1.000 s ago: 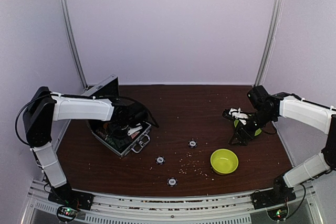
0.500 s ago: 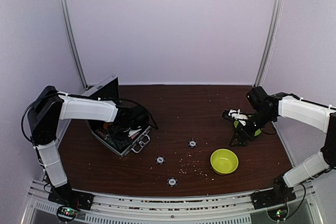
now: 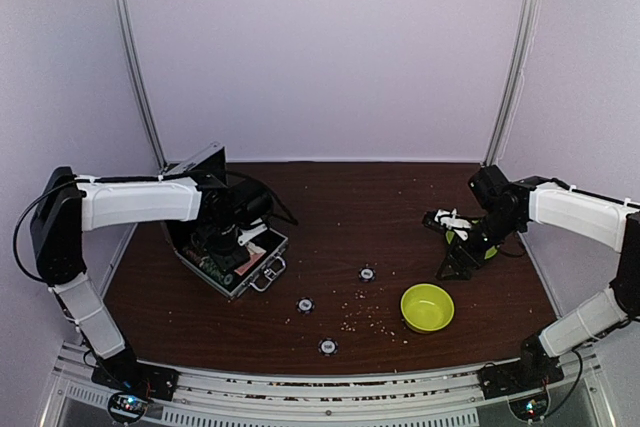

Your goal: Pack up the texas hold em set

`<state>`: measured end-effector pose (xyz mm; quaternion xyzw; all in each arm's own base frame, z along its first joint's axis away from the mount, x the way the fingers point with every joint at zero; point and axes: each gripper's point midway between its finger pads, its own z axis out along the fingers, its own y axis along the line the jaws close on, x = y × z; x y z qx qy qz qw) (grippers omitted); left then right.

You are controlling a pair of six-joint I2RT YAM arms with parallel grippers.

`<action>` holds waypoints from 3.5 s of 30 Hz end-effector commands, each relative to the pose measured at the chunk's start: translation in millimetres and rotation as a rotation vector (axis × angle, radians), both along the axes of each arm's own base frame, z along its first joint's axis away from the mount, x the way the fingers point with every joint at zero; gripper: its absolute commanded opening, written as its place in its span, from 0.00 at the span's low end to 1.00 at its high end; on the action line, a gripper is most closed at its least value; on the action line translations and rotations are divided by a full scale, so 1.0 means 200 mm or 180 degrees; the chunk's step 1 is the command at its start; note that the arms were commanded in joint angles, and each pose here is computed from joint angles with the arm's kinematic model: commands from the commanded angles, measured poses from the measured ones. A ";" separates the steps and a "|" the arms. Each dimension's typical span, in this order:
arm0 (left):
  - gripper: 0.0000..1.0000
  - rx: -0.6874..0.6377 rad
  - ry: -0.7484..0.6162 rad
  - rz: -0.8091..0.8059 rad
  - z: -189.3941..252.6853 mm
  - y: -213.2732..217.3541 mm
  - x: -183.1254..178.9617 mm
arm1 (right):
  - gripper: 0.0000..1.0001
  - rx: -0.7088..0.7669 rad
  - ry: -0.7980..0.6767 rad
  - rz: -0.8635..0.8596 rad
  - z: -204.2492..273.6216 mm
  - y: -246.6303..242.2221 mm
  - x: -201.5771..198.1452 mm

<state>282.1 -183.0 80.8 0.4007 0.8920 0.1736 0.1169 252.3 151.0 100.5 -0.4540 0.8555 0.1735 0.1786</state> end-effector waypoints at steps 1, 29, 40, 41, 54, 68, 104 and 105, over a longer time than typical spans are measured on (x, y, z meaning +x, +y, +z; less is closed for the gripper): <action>0.57 -0.0459 -0.0114 -0.0002 0.13 -0.12 0.05 | 0.88 -0.0012 -0.0049 0.0035 0.03 0.01 0.03; 0.53 -0.1337 0.0140 0.0134 -0.18 -0.70 0.36 | 0.88 -0.0053 -0.0044 0.0034 0.02 0.00 0.03; 0.48 -0.1467 0.0707 -0.0461 -0.27 -0.81 0.05 | 0.88 -0.0070 -0.0006 0.0036 0.00 0.00 0.03; 0.48 -0.1469 0.0745 -0.0501 -0.27 -0.81 0.02 | 0.88 -0.0071 -0.0003 0.0034 0.00 0.00 0.03; 0.47 -0.1494 0.1127 -0.0927 -0.27 -0.81 -0.33 | 0.89 -0.0075 0.0032 0.0045 -0.01 0.00 0.02; 0.51 -0.1850 0.1048 -0.1230 0.09 -0.78 -0.32 | 0.90 -0.0066 0.0026 0.0048 0.00 0.01 0.02; 0.98 -0.2010 -0.1590 -0.0080 0.84 -0.17 -0.02 | 0.71 0.0259 -0.0706 0.0881 0.40 0.70 0.06; 0.98 -0.2092 -0.1666 -0.0015 0.87 -0.14 -0.02 | 0.69 0.0237 -0.0709 0.0915 0.38 0.75 0.06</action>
